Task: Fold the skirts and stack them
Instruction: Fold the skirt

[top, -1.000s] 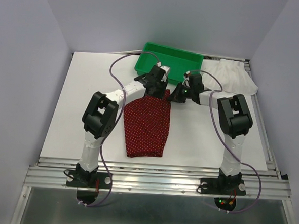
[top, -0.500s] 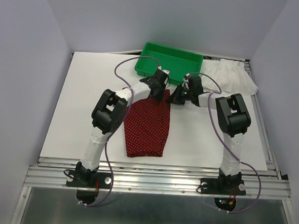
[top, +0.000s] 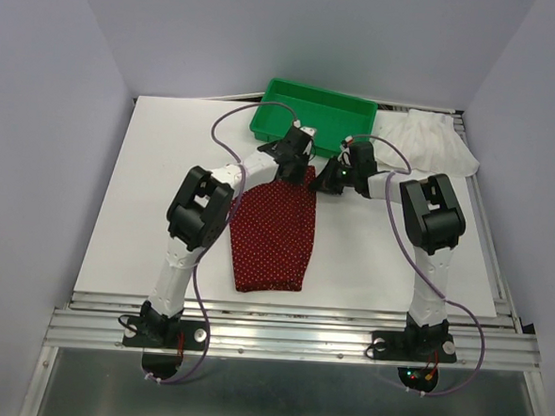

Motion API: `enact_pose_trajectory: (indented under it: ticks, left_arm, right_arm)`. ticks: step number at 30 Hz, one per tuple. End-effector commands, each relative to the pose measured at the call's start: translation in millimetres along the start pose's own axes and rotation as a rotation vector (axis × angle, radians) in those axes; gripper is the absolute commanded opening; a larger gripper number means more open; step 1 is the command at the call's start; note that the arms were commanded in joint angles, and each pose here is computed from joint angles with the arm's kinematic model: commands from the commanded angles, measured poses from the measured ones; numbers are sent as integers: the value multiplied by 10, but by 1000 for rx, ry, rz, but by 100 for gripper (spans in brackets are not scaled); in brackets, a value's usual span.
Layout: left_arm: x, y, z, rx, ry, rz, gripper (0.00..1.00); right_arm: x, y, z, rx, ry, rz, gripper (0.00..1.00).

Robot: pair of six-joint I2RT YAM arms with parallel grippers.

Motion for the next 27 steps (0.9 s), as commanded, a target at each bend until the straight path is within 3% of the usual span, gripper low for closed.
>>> enact_pose_trajectory:
  ticks: [1,27]
  left_arm:
    - [-404,494,-200,75,-11,-164,0]
    - [-368,193,-496,189,-50,-117,0]
  right_arm:
    - [94,-82,-144,44,-32,12,10]
    - [110,-70,-142,38,-40,10,11]
Point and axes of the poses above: each gripper's point midway between its finger pads, its own y axis back along the fingers, its own z axis along the line the jaws close on, x = y × z, the point moved 10 cm from there along y, back along the fingers, and after that the axes turned 2 degrees about -y, right-handed, at the moved point
